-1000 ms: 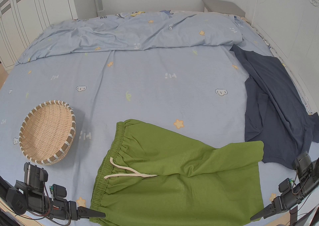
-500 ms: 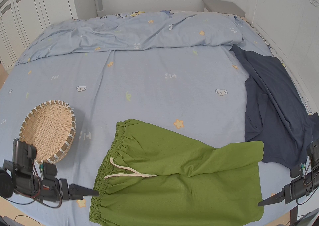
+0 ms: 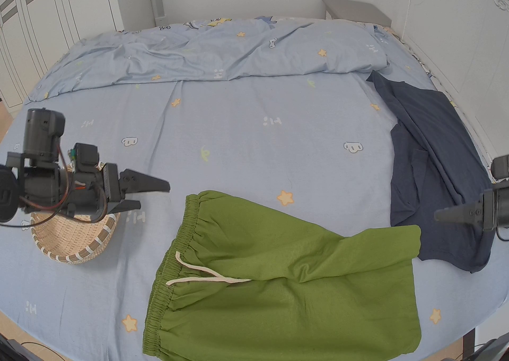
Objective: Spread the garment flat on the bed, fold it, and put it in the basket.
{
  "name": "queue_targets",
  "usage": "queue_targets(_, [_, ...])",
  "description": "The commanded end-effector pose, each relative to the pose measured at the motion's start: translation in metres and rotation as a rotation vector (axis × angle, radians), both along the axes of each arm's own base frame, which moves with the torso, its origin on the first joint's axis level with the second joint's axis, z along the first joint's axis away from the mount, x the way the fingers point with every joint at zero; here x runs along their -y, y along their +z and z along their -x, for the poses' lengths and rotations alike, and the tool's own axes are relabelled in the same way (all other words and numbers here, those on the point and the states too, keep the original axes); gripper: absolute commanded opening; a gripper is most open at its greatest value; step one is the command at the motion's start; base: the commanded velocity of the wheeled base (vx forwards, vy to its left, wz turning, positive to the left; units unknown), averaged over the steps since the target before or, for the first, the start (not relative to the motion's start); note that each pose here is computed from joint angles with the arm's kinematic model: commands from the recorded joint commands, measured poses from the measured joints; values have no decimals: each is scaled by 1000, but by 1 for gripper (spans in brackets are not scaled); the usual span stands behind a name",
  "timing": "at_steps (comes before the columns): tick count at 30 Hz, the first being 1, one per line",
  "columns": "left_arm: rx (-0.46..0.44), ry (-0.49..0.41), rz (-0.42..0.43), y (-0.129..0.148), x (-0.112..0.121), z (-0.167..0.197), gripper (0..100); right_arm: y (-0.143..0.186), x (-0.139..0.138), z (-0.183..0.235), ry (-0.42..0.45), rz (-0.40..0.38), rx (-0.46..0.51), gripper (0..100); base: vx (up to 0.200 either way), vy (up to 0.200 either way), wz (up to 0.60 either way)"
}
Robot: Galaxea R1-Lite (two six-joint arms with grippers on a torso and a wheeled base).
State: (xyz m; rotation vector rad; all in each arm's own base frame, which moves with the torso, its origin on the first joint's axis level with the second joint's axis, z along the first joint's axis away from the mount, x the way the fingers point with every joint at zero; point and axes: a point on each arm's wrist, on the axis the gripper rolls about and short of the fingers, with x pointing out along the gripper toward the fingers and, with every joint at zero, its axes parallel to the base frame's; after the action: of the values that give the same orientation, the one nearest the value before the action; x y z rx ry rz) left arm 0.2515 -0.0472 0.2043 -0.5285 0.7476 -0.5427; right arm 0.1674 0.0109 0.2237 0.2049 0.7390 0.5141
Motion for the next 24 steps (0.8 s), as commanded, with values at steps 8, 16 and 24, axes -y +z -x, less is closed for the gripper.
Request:
queue_targets(8, [-69,27,-26,-61,18,-134,100,10,-7,-44,31,6,36,100,0,0,0])
queue_targets(16, [-100,22,-31,-80,23,-150,100,7,-12,-44,52,7,24,100,0,0,0])
queue_targets(24, [-114,7,-32,-89,30,-155,100,2,-12,-47,53,9,5,100,0,0,0])
